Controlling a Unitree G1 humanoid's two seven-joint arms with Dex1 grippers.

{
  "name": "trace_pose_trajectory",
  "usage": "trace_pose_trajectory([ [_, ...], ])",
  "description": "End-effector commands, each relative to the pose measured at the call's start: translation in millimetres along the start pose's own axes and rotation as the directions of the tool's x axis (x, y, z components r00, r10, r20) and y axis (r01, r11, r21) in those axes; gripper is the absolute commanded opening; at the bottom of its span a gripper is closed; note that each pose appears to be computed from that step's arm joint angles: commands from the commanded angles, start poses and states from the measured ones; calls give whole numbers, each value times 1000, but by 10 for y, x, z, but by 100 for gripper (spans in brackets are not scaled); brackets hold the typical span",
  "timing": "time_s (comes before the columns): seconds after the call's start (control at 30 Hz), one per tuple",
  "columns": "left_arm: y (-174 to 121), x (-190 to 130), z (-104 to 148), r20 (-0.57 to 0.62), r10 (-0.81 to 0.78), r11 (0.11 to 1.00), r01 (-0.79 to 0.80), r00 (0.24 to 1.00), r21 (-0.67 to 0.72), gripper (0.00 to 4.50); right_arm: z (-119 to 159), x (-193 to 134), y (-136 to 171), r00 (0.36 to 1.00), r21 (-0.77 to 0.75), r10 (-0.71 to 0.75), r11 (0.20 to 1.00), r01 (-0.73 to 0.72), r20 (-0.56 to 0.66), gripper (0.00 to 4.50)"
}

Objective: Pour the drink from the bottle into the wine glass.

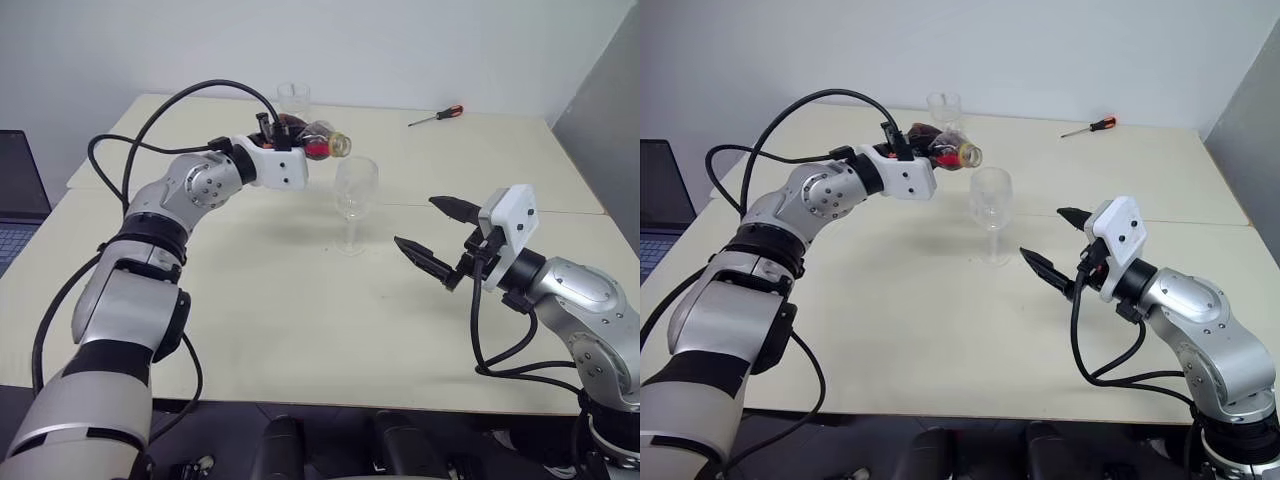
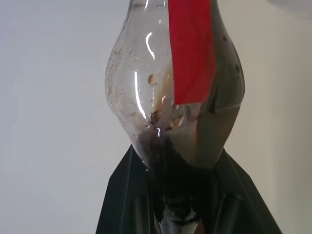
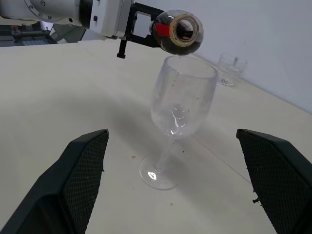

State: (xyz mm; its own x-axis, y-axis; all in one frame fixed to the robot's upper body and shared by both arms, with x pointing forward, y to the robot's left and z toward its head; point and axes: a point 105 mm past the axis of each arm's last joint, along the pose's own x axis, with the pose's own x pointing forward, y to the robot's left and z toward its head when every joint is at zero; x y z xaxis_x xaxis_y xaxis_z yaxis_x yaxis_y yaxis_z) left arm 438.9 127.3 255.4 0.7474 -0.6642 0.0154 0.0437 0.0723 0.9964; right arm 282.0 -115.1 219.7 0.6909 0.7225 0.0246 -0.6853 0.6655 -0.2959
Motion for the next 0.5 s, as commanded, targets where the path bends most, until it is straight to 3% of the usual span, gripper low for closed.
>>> trace_pose_trajectory([
  [0.03,298,4,77,32,75,995,-77,997,57,76,132,-14,-11,999,-48,-6,999,8,38,450],
  [0.5,357,26,79,24,83,983,-85,996,163,76,117,1,-40,999,-47,-14,999,15,30,450],
])
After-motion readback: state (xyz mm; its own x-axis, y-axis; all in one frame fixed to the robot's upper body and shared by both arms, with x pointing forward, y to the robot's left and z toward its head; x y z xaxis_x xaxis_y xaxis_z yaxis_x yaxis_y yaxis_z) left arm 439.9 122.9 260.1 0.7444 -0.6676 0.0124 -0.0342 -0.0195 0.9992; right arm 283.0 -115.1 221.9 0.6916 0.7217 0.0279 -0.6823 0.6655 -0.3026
